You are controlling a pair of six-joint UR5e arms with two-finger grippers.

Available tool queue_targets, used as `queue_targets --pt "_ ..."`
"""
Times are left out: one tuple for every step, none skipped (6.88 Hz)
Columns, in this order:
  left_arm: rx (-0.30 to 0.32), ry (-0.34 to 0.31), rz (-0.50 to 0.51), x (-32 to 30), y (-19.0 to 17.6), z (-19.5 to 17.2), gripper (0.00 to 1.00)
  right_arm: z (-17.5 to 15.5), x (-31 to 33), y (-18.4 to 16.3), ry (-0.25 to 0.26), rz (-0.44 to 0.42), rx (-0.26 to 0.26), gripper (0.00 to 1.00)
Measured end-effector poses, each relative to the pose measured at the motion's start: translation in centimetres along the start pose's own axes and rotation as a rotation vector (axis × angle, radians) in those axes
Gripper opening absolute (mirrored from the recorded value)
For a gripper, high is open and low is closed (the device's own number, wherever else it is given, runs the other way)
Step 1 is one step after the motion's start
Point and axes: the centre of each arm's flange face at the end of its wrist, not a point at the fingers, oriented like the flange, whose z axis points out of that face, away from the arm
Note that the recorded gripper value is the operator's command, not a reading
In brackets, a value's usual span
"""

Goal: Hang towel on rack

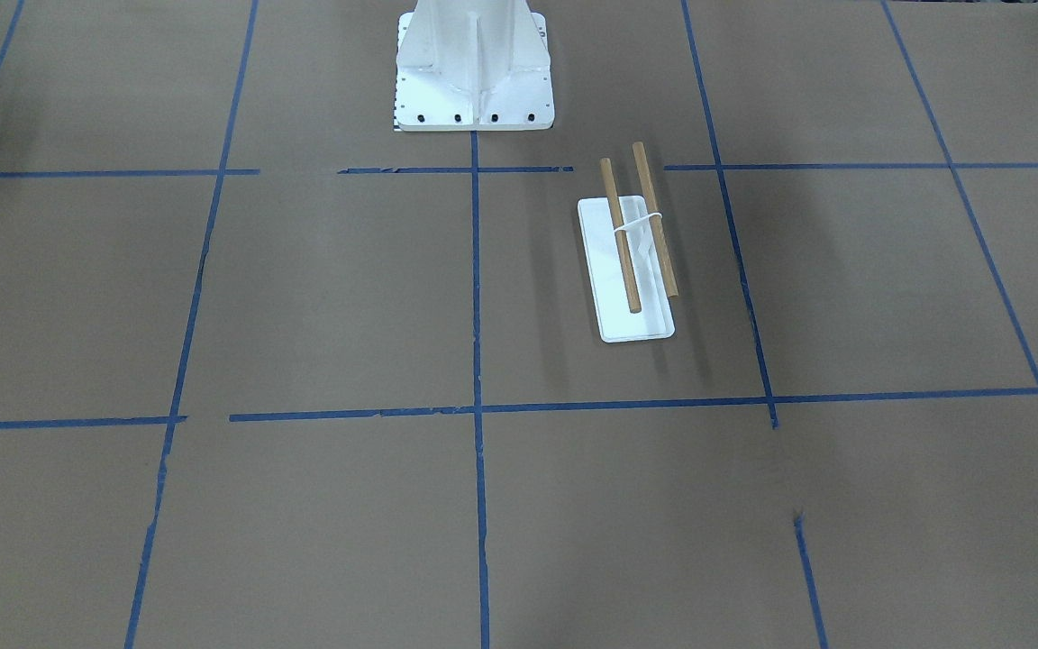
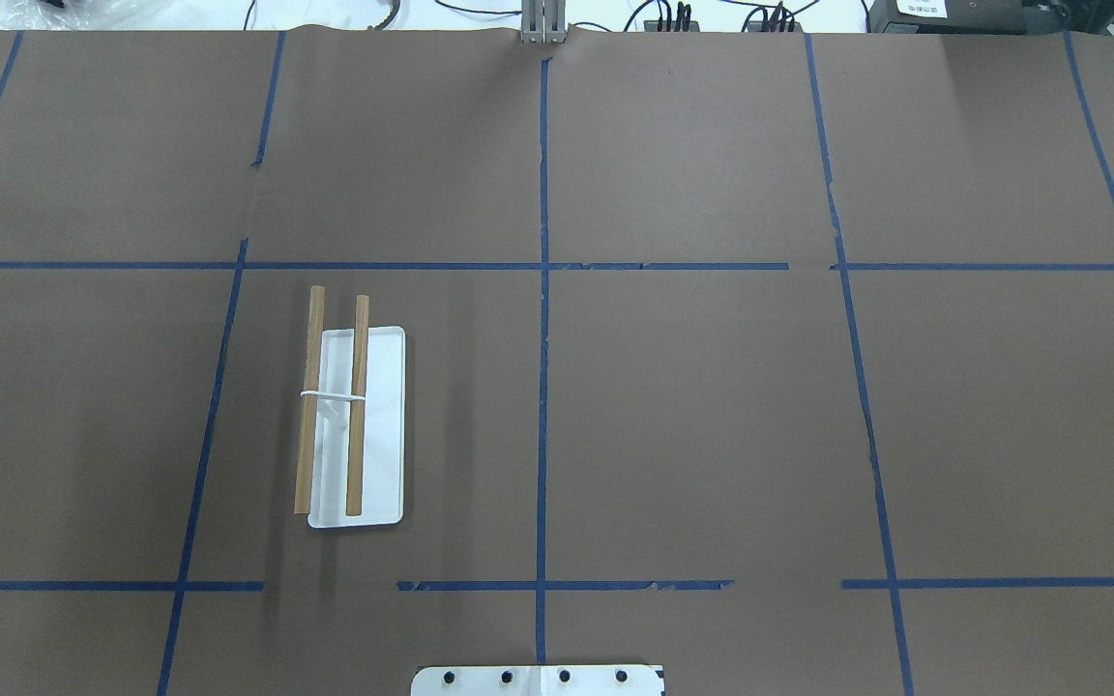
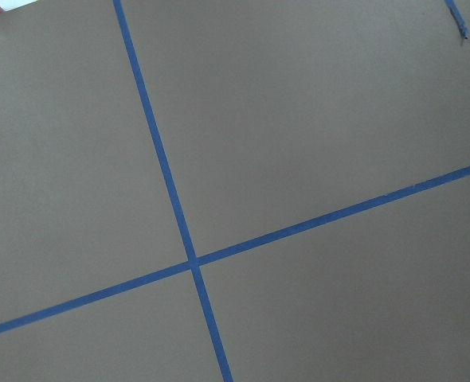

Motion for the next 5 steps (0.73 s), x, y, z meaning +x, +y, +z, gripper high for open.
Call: queue_targets --pt "0.045 -0.002 0.040 0.5 -0.7 -0.5 1.00 -3.8 -1.2 -4.8 -0.022 -0.015 0.061 0.00" --pt "0.086 -0.005 0.078 1.0 -1.2 -1.0 1.00 -8.7 -3.1 -10.7 -0.058 0.002 0.103 0.00" --pt "0.148 -0.011 0.137 1.6 -1.9 -1.7 1.00 -13.6 -5.2 -16.4 -0.091 0.033 0.125 0.00" --pt "0.236 -0.016 0.221 2.2 -2.6 -2.3 1.00 -16.7 -7.2 -20.7 -0.128 0.042 0.146 0.00" --pt "0.318 -0.012 0.295 2.9 -3.7 -2.4 1.00 -18.2 -9.2 -24.7 -0.171 0.055 0.174 0.00"
